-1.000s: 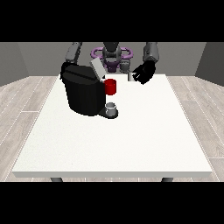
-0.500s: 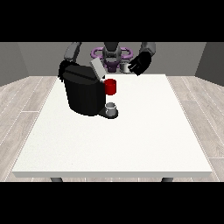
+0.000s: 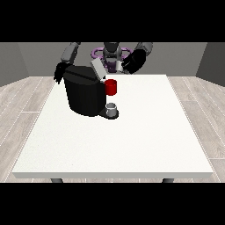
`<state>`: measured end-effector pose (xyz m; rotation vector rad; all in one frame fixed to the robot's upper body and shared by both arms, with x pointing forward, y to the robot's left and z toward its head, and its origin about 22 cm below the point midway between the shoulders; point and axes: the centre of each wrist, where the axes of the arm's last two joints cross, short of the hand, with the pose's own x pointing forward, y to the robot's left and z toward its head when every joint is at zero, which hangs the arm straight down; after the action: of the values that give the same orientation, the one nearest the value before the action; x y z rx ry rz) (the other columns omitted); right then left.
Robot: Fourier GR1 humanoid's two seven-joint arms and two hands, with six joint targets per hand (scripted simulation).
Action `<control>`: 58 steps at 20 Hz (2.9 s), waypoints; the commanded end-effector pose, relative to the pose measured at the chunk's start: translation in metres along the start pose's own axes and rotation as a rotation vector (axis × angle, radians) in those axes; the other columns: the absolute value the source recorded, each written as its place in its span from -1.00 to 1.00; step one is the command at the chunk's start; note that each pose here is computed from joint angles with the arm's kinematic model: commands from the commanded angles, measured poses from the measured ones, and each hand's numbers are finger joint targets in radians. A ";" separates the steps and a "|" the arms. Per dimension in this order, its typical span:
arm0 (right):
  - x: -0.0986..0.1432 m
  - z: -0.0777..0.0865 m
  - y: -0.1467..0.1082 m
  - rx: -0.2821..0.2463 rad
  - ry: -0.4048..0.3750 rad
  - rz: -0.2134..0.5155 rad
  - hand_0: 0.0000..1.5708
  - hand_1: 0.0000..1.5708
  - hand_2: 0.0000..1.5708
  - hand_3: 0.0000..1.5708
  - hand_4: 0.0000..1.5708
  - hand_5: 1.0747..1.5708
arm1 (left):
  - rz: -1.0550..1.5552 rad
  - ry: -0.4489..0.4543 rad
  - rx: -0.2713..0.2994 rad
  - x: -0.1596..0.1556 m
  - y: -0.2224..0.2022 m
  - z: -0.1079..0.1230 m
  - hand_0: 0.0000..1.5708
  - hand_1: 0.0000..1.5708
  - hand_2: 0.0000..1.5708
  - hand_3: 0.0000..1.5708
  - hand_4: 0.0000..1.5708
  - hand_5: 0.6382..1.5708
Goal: Insert the coffee pod into the coffee machine and close the lid
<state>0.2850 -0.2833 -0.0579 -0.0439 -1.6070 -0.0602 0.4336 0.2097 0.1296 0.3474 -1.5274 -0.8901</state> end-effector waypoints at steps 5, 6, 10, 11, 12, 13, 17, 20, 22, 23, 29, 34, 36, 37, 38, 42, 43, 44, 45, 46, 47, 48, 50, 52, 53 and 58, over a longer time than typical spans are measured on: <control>0.042 -0.038 0.027 0.127 -0.126 0.005 -1.00 -1.00 -1.00 -1.00 -1.00 1.00 | 0.020 -0.021 0.142 0.029 0.051 -0.009 0.85 0.85 0.87 0.73 -0.17 1.00; 0.044 -0.034 0.026 0.206 -0.152 0.008 -1.00 -1.00 -1.00 -1.00 -1.00 1.00 | 0.044 -0.013 0.183 0.020 0.073 -0.002 0.87 0.87 0.88 0.73 -0.19 1.00; 0.037 -0.033 0.019 0.187 -0.179 0.004 -1.00 -1.00 -1.00 -1.00 -0.77 1.00 | 0.018 -0.050 0.212 0.017 0.081 0.001 0.77 0.77 0.83 0.79 -0.23 1.00; 0.034 -0.040 0.005 0.164 -0.159 -0.015 -1.00 -1.00 -1.00 -1.00 -0.64 1.00 | 0.038 -0.041 0.196 0.048 0.069 -0.011 0.86 0.86 0.85 0.76 -0.23 1.00; 0.041 -0.045 0.013 0.167 -0.179 0.007 -1.00 -1.00 -1.00 -1.00 -0.62 1.00 | 0.027 -0.060 0.230 0.052 0.100 -0.004 0.90 0.90 0.88 0.80 -0.24 1.00; 0.027 -0.031 0.023 0.173 -0.170 0.004 -1.00 -1.00 -1.00 -1.00 -0.61 1.00 | 0.053 -0.033 0.199 0.031 0.091 -0.002 0.92 0.92 0.91 0.82 -0.23 1.00; 0.034 -0.050 0.019 0.146 -0.196 -0.009 -1.00 -1.00 -1.00 -1.00 -0.78 1.00 | 0.068 -0.066 0.214 0.061 0.084 -0.012 0.86 0.86 0.88 0.75 -0.24 1.00; 0.031 -0.048 0.030 0.153 -0.174 0.004 -1.00 -1.00 -1.00 -1.00 -0.69 1.00 | 0.048 -0.053 0.223 0.049 0.085 -0.009 0.88 0.88 0.90 0.77 -0.20 1.00; 0.037 -0.051 0.017 0.186 -0.191 0.008 -1.00 -1.00 -1.00 -1.00 -0.67 1.00 | 0.007 -0.043 0.276 0.061 0.129 0.003 0.83 0.83 0.87 0.73 -0.20 1.00; 0.031 -0.044 0.010 0.167 -0.185 0.000 -1.00 -1.00 -1.00 -1.00 -0.76 1.00 | -0.031 -0.042 0.232 0.038 0.098 -0.001 0.81 0.81 0.86 0.70 -0.19 1.00; 0.034 -0.052 0.014 0.153 -0.143 -0.012 -1.00 -1.00 -1.00 -1.00 -0.65 1.00 | -0.031 -0.018 0.224 0.036 0.100 -0.002 0.84 0.84 0.88 0.69 -0.11 1.00; 0.057 -0.064 0.050 0.207 -0.210 0.007 -1.00 -1.00 -1.00 -1.00 -0.69 1.00 | 0.013 -0.041 0.325 0.037 0.125 0.003 0.77 0.77 0.84 0.75 -0.23 1.00; 0.065 -0.075 0.006 0.190 -0.212 -0.012 -1.00 -1.00 -1.00 -1.00 -0.66 1.00 | -0.034 -0.068 0.316 0.050 0.137 0.007 0.82 0.82 0.84 0.78 -0.24 1.00; 0.061 -0.077 0.036 0.177 -0.218 -0.011 -1.00 -1.00 -1.00 -1.00 -0.63 1.00 | -0.063 -0.073 0.286 0.064 0.125 -0.001 0.82 0.82 0.84 0.78 -0.22 1.00; 0.063 -0.078 0.021 0.210 -0.216 -0.007 -1.00 -1.00 -1.00 -1.00 -0.58 1.00 | -0.032 -0.075 0.315 0.064 0.125 -0.001 0.79 0.79 0.83 0.78 -0.20 1.00; 0.038 -0.065 0.019 0.155 -0.154 -0.026 -1.00 -1.00 -1.00 -1.00 -0.56 1.00 | 0.082 -0.152 0.274 0.057 0.089 -0.011 -1.00 -1.00 -0.55 -0.55 -1.00 1.00; 0.042 -0.065 0.000 0.140 -0.163 -0.037 -1.00 -1.00 -1.00 -1.00 -0.60 1.00 | 0.138 -0.164 0.245 0.051 0.086 -0.011 -1.00 -1.00 -1.00 -1.00 -1.00 1.00; 0.026 -0.052 -0.009 0.109 -0.131 -0.044 -1.00 -1.00 -1.00 -1.00 -0.72 1.00 | 0.181 -0.183 0.188 0.038 0.060 -0.013 -1.00 -1.00 -1.00 -1.00 -1.00 1.00; 0.015 -0.042 -0.002 0.119 -0.099 -0.029 -1.00 -1.00 -1.00 -1.00 -0.69 1.00 | 0.158 -0.144 0.170 0.020 0.055 -0.009 -1.00 -1.00 -1.00 -1.00 -1.00 1.00; 0.002 -0.031 -0.001 0.107 -0.098 -0.050 -1.00 -1.00 -1.00 -1.00 -0.74 1.00 | 0.178 -0.160 0.171 0.010 0.050 -0.005 -1.00 -1.00 -1.00 -1.00 -1.00 1.00; -0.012 -0.015 -0.016 0.083 -0.050 -0.049 -1.00 -1.00 -1.00 -1.00 -0.67 1.00 | 0.271 -0.170 0.133 -0.001 0.006 -0.007 -1.00 -1.00 -1.00 -1.00 -1.00 1.00; -0.006 -0.018 -0.014 0.090 -0.071 -0.062 -1.00 -1.00 -1.00 -1.00 -0.67 1.00 | 0.291 -0.175 0.138 -0.017 0.011 -0.001 -1.00 -1.00 -1.00 -1.00 -1.00 1.00; -0.023 0.002 -0.016 0.065 -0.042 -0.055 -1.00 -1.00 -1.00 -1.00 -0.66 1.00 | 0.371 -0.121 0.088 -0.043 -0.022 0.008 -1.00 -1.00 -1.00 -1.00 -1.00 1.00; -0.026 0.011 -0.022 0.062 0.017 -0.053 -1.00 -1.00 -1.00 -1.00 -0.71 1.00 | 0.466 -0.098 0.115 -0.072 -0.042 0.023 -1.00 -1.00 -1.00 -1.00 -1.00 1.00; -0.039 0.027 -0.011 0.062 0.023 -0.057 -1.00 -1.00 -1.00 -1.00 -0.74 1.00 | 0.504 -0.088 0.114 -0.091 -0.052 0.035 -1.00 -1.00 -1.00 -1.00 -1.00 1.00; -0.053 0.057 0.015 0.111 0.100 -0.042 -1.00 -1.00 -1.00 -1.00 -1.00 1.00 | 0.699 -0.002 0.097 -0.147 -0.126 0.088 -1.00 -1.00 -1.00 -1.00 -0.70 1.00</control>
<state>0.2475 -0.2858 -0.1050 0.0643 -1.5592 -0.0249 0.3866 0.2512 0.0040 -0.0675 -1.6100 -0.3988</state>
